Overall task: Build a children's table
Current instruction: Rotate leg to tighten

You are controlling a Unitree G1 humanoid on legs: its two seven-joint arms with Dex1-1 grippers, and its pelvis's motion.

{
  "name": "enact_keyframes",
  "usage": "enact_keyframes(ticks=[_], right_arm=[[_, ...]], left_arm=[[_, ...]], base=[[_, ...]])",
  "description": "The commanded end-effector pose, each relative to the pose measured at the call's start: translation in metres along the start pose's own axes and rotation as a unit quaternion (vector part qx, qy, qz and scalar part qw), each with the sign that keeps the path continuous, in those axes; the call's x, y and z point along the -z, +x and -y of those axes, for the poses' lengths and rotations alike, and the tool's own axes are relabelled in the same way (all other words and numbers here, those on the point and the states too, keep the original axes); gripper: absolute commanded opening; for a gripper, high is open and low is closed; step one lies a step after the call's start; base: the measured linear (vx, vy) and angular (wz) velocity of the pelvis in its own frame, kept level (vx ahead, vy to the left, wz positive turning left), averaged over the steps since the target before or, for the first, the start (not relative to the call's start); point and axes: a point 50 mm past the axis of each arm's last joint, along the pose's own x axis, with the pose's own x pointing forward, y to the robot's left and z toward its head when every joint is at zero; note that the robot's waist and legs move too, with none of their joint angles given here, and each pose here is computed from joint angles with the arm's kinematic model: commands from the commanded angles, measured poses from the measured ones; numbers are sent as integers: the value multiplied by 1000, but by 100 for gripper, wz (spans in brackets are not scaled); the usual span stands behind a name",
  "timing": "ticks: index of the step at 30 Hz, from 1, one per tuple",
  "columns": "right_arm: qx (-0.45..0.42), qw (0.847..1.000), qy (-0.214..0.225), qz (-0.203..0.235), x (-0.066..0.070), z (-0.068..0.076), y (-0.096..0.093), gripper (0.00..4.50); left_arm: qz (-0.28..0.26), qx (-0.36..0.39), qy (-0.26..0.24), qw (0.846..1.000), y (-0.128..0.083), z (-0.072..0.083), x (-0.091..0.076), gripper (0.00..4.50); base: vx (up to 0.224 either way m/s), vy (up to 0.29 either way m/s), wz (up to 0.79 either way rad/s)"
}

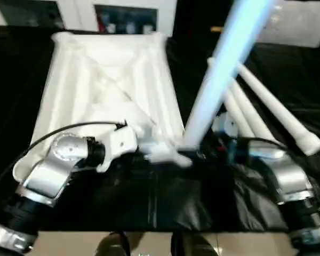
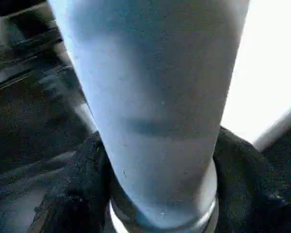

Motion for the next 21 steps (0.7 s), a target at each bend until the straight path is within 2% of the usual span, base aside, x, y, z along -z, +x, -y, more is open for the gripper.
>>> enact_keyframes(ticks=[1, 2, 4, 5, 7, 11, 12, 13, 14, 16, 18, 21], right_arm=[[23, 999, 34, -20, 12, -11, 14, 262], [65, 996, 59, -4, 12, -17, 27, 262], [104, 991, 78, 6, 12, -23, 41, 262], [104, 991, 78, 6, 12, -23, 41, 262], [140, 985, 97, 15, 9, -31, 58, 262], [160, 983, 90, 19, 4, -35, 67, 262], [162, 983, 87, 20, 4, -35, 68, 262], [167, 982, 85, 21, 4, -34, 66, 318], [174, 981, 83, 20, 5, -31, 63, 332], [178, 981, 81, 19, 7, -27, 56, 338], [176, 981, 74, 19, 7, -24, 51, 368], [163, 985, 52, 19, 7, -19, 43, 387]], left_arm=[[47, -35, -23, 998, 8, 4, -16, 0], [59, -74, -48, 994, 16, 6, -23, 0], [72, -116, -75, 988, 24, 6, -29, 0], [72, -116, -75, 988, 24, 6, -29, 0], [84, -157, -95, 980, 35, 5, -38, 0], [85, -167, -92, 978, 41, 7, -48, 0], [83, -167, -90, 978, 41, 8, -48, 0], [75, -166, -84, 980, 40, 8, -47, 0], [65, -164, -78, 981, 38, 7, -45, 0], [50, -156, -64, 984, 33, 5, -37, 0], [44, -145, -54, 987, 29, 4, -32, 0], [31, -136, -48, 989, 22, 1, -23, 0]], base=[[0, 0, 0], [0, 0, 0], [0, 0, 0], [0, 0, 0], [0, 0, 0], [0, 0, 0], [0, 0, 0], [0, 0, 0], [0, 0, 0], [0, 0, 0], [0, 0, 0], [0, 0, 0]])
